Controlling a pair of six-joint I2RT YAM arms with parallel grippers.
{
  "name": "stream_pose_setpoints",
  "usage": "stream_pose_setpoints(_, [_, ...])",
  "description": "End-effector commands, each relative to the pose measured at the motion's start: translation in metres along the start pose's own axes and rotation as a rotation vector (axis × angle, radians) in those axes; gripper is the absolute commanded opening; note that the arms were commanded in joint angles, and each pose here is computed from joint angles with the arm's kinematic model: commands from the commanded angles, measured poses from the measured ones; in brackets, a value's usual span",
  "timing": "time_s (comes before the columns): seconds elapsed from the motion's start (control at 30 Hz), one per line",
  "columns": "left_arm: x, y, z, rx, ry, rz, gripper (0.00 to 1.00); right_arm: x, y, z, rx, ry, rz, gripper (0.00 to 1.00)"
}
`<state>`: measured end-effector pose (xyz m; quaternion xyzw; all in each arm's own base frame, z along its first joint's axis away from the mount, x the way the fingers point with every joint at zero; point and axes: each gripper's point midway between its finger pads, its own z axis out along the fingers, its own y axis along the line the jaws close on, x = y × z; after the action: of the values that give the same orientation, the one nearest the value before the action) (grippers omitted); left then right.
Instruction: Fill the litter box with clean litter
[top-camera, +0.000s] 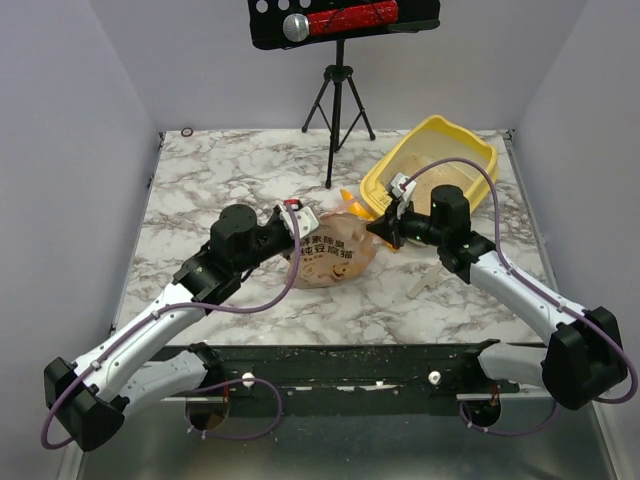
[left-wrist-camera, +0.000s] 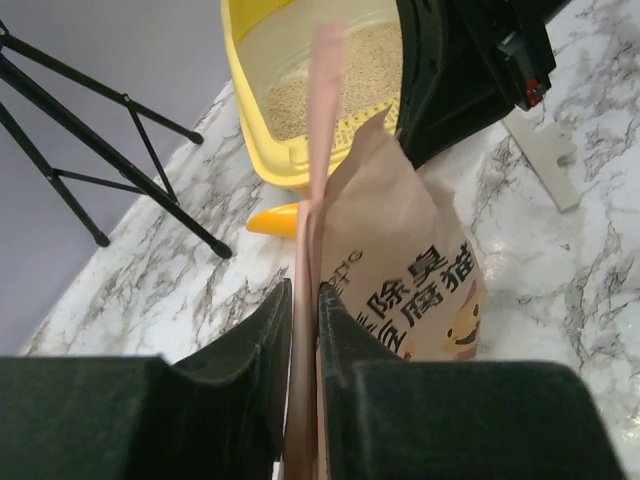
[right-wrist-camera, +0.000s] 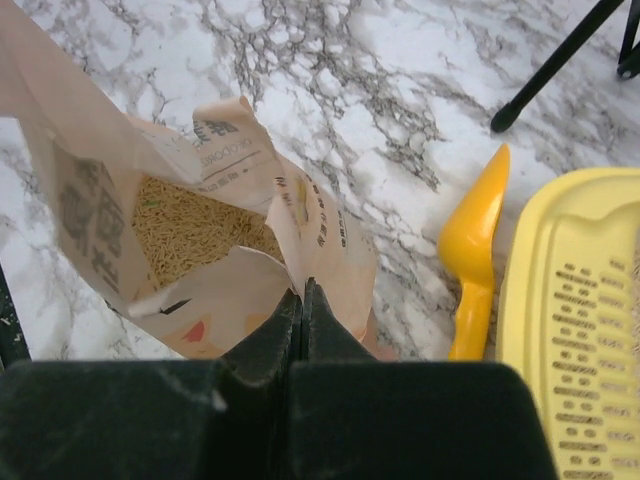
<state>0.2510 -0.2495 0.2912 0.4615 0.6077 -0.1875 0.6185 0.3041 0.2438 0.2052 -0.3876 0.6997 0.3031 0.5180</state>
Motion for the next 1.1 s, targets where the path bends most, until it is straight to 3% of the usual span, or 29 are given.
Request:
stream_pose_setpoints(0.0, [-0.023,0.007,-0.019,-0.019,-0.157,-0.040,0.33,0.009,-0.003,-0.008,0.057,-0.016,0.027,0.00])
stream_pose_setpoints(0.17, [-0.019,0.017,-0.061,-0.079,-0.236,-0.124,0.59,0.009,-0.001,-0.009,0.054,-0.026,0.043,0.00])
stream_pose_setpoints(0.33, [0.002,0.012,-0.072,-0.077,-0.249,-0.247,0.64,0.003,0.004,-0.012,0.035,-0.046,0.043,0.00])
stream_pose_setpoints(0.5, [0.011,-0.008,-0.064,0.059,-0.308,-0.396,0.71,0.001,0.011,-0.010,-0.008,-0.054,0.047,0.00])
stream_pose_setpoints(0.67, [0.019,-0.019,-0.064,0.134,-0.331,-0.463,0.72,0.004,0.014,-0.011,-0.015,-0.066,0.054,0.00])
stream_pose_setpoints(1.07, [0.056,-0.039,-0.084,0.097,-0.150,-0.455,0.68,0.010,0.008,-0.006,0.004,-0.052,0.071,0.00])
